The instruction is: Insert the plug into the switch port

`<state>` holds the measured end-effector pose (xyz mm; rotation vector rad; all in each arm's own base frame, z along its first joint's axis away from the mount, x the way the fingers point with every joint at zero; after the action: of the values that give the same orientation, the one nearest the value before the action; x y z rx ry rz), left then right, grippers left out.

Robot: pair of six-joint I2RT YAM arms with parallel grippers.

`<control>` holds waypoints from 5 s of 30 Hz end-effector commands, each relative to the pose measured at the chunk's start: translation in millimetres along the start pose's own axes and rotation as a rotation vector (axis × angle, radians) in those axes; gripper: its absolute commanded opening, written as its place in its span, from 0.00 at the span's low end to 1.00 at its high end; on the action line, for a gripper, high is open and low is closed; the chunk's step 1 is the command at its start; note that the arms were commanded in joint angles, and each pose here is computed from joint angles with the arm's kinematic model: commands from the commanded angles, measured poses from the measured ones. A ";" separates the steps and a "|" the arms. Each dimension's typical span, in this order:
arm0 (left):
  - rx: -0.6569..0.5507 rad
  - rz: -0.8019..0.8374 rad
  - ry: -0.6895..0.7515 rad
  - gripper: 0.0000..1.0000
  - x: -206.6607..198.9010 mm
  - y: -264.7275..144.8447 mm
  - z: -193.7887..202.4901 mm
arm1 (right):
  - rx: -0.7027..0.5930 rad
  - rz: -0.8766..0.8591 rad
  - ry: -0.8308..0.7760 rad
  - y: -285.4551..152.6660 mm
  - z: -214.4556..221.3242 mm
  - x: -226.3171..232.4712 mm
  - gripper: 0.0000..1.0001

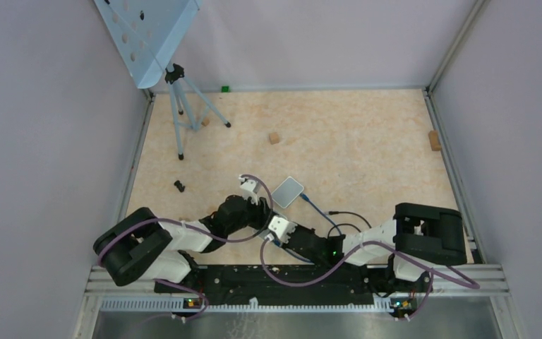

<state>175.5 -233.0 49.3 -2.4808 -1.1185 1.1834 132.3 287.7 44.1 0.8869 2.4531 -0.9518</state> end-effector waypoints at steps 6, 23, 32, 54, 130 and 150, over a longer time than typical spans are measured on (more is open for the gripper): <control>0.203 0.061 -0.070 0.58 -22.0 -23.9 44.4 | -0.187 -0.064 0.145 7.0 -66.7 -14.1 0.00; -0.414 -0.298 0.001 0.95 23.7 -39.5 -136.6 | 0.045 -0.145 0.285 -35.4 -27.8 -26.3 0.40; -0.480 -0.272 0.036 0.95 16.0 -16.7 -165.2 | 0.182 -0.127 0.240 -64.5 -20.8 -115.7 0.41; -0.404 -0.337 0.080 0.97 34.5 -6.2 -147.9 | 0.236 -0.596 -0.176 -46.0 69.2 -120.4 0.46; -0.587 0.997 0.960 0.50 -188.8 -105.5 -114.3 | -0.968 -0.360 -0.061 -142.1 -130.0 -137.5 0.00; -0.430 1.061 0.997 0.28 -191.8 -88.3 -97.9 | -0.964 -0.428 -0.073 -141.3 -131.2 -128.9 0.00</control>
<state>119.6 -284.3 260.9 -3.3552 0.2728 -0.3754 127.1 243.0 248.8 0.0394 2.6723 0.0781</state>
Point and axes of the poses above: each gripper's point midway between its finger pads, its own y axis out along the fingers, its own x axis along the line the jaws close on, z = x × y, the point moved 4 cm from there along -y, back along the fingers, and after that the axes turned 8 degrees about -y, right-handed, at the moved point
